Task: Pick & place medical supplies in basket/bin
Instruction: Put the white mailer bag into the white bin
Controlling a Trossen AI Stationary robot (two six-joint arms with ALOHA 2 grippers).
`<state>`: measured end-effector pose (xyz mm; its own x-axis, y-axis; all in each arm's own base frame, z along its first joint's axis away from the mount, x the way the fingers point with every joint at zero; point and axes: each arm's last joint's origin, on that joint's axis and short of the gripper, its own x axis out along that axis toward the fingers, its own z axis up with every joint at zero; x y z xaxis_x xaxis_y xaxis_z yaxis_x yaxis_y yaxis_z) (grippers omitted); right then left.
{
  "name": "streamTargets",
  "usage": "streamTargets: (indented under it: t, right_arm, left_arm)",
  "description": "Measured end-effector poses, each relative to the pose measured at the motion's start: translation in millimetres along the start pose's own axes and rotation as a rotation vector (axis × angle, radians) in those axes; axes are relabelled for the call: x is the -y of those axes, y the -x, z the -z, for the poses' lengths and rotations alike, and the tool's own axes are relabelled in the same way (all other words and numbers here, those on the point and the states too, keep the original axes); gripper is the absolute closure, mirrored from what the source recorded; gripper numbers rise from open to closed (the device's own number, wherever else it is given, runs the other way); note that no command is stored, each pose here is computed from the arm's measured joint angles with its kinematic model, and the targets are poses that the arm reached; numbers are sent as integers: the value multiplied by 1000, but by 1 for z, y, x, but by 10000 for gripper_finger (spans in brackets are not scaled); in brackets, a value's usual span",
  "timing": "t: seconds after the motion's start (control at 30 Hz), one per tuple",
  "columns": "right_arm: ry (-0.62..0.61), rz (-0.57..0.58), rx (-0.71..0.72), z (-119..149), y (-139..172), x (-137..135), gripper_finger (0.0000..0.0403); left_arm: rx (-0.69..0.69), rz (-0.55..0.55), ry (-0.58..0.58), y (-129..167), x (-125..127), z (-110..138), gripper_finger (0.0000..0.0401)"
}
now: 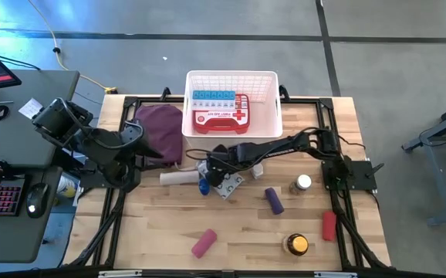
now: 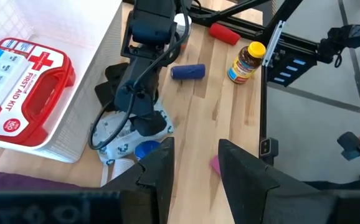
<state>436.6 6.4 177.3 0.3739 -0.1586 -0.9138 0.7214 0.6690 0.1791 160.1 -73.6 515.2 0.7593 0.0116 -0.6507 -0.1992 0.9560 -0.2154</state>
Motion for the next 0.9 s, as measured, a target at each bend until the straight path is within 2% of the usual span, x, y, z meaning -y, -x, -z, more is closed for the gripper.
streamTargets:
  t: [0.2,0.33,0.57,0.8,0.9]
  right_arm:
    - [10,-47,37,-4,-2,-4,105]
    - [10,-82,0,-3,-9,-6,115]
    - [27,-144,-25,5,-16,-17,192]
    - [34,-159,-18,8,-17,-21,259]
    - [48,-164,-20,9,-17,-21,301]
  left_arm:
    - [0,0,1,0,0,0,240]
    - [0,-1,2,0,0,0,240]
    - [0,-1,7,0,0,0,240]
    - [-1,-1,6,0,0,0,240]
    - [-1,-1,2,-1,0,0,240]
